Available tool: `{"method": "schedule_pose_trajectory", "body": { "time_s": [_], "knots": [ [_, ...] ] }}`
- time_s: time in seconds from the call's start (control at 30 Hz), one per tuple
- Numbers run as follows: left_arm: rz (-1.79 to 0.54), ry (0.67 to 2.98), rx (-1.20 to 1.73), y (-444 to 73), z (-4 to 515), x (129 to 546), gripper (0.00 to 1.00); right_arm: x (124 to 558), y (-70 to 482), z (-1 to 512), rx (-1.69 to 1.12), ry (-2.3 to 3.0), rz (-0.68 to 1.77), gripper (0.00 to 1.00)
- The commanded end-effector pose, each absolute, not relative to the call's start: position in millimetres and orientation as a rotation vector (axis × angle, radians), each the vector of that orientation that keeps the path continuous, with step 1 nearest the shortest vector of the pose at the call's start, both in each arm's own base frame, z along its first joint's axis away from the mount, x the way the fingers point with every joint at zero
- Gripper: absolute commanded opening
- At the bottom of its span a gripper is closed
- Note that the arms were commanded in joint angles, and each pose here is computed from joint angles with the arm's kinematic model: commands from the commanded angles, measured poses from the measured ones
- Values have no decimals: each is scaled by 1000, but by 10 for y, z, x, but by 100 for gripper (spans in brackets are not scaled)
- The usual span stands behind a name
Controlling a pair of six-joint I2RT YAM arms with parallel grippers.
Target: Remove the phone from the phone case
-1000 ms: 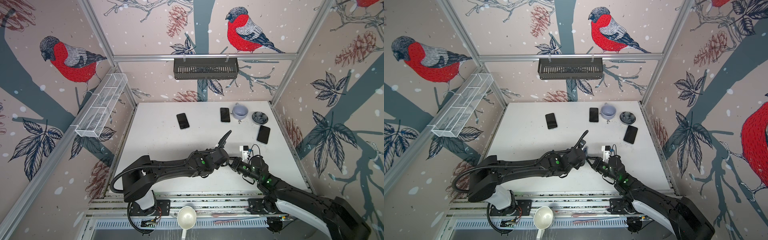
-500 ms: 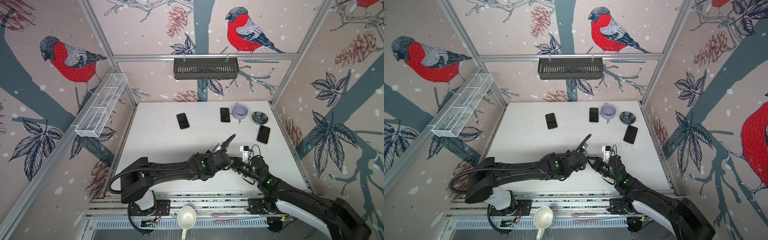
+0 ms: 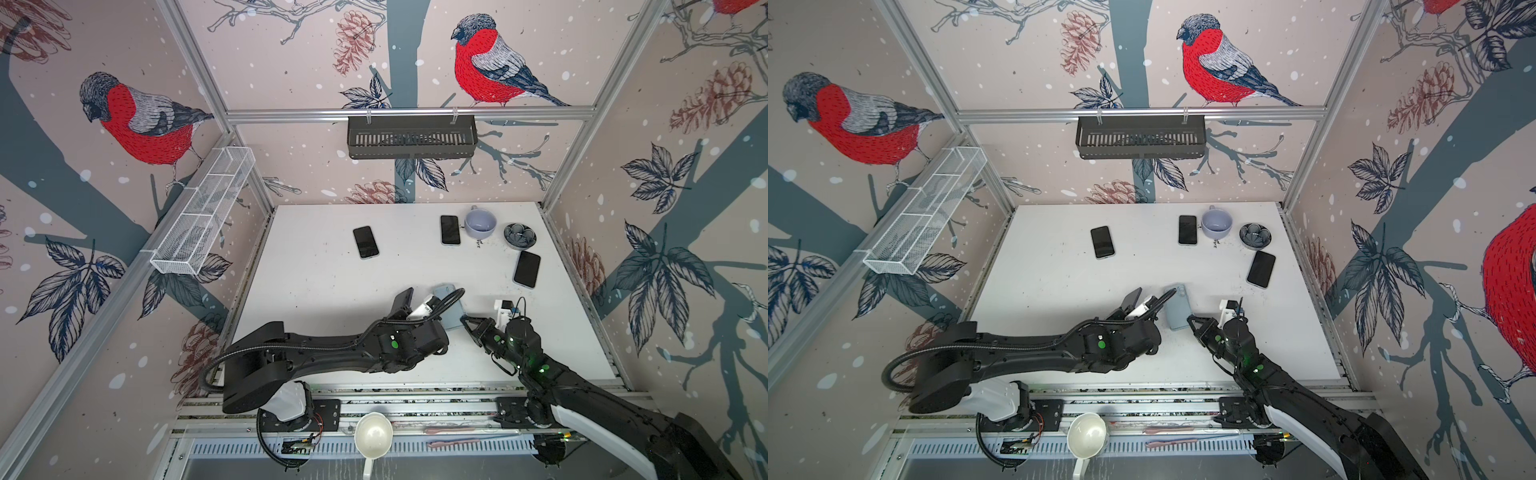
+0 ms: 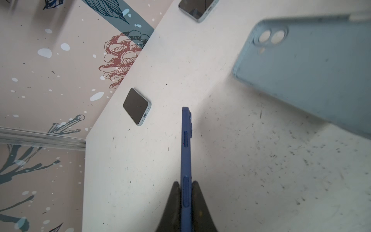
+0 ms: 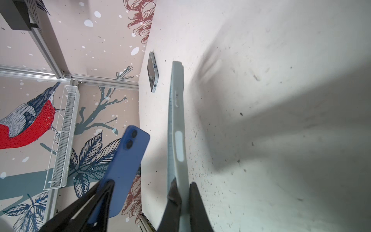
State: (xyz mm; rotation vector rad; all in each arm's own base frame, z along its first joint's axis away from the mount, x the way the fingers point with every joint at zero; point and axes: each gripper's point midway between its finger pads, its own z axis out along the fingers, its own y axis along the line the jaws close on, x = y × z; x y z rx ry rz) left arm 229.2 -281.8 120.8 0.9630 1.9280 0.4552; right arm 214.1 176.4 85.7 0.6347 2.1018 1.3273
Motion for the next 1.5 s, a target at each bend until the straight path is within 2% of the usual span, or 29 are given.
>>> {"method": "schedule_pose_trajectory", "body": {
  "time_s": [0.0, 0.27, 0.3, 0.33, 0.37, 0.4, 0.47, 0.53, 0.57, 0.67, 0.7, 0.77, 0.8, 0.93, 1.03, 1.17, 1.3, 1.47],
  "knots": [
    [599, 1858, 1014, -2811, 1108, 2365, 0, 2191, 1745, 914, 707, 2045, 1357, 0],
    [635, 1811, 1169, -3001, 807, 2258, 0, 2248, 1906, 888, 767, 2055, 1359, 0],
    [644, 1805, 1184, -3009, 774, 2239, 8, 2253, 1946, 879, 772, 2059, 1369, 0],
    [644, 1804, 1188, -3019, 757, 2231, 19, 2256, 1980, 850, 775, 2072, 1370, 0],
    [641, 1808, 1200, -3023, 721, 2221, 35, 2257, 2026, 833, 778, 2081, 1380, 0],
    [642, 1812, 1207, -3026, 687, 2217, 45, 2254, 2066, 825, 777, 2085, 1394, 0],
    [638, 1818, 1213, -3041, 645, 2212, 53, 2262, 2130, 817, 776, 2090, 1396, 0],
    [628, 1827, 1230, -3074, 590, 2187, 61, 2256, 2192, 791, 770, 2115, 1384, 5],
    [634, 1824, 1226, -3080, 584, 2189, 65, 2243, 2214, 771, 767, 2129, 1380, 10],
    [636, 1831, 1210, -3085, 601, 2187, 74, 2184, 2273, 723, 733, 2187, 1383, 41],
    [624, 1835, 1205, -3088, 616, 2175, 79, 2159, 2274, 694, 719, 2213, 1371, 52],
    [595, 1846, 1190, -3092, 660, 2165, 89, 2099, 2243, 641, 706, 2252, 1346, 67],
    [589, 1850, 1180, -3083, 679, 2160, 99, 2065, 2235, 632, 681, 2269, 1338, 72],
    [533, 1884, 1176, -3092, 751, 2115, 99, 1943, 2107, 552, 624, 2325, 1262, 93],
    [451, 1926, 1202, -3120, 767, 2022, 99, 1906, 1971, 542, 590, 2337, 1202, 100],
    [428, 1943, 1169, -3038, 816, 1994, 99, 1941, 1786, 644, 563, 2283, 1122, 100],
    [266, 1978, 1081, -3110, 1018, 1940, 99, 2058, 1705, 795, 461, 2256, 1035, 99],
    [17, 2086, 837, -3108, 1443, 2010, 99, 2220, 1796, 705, 279, 2393, 879, 87]
  ]
}}
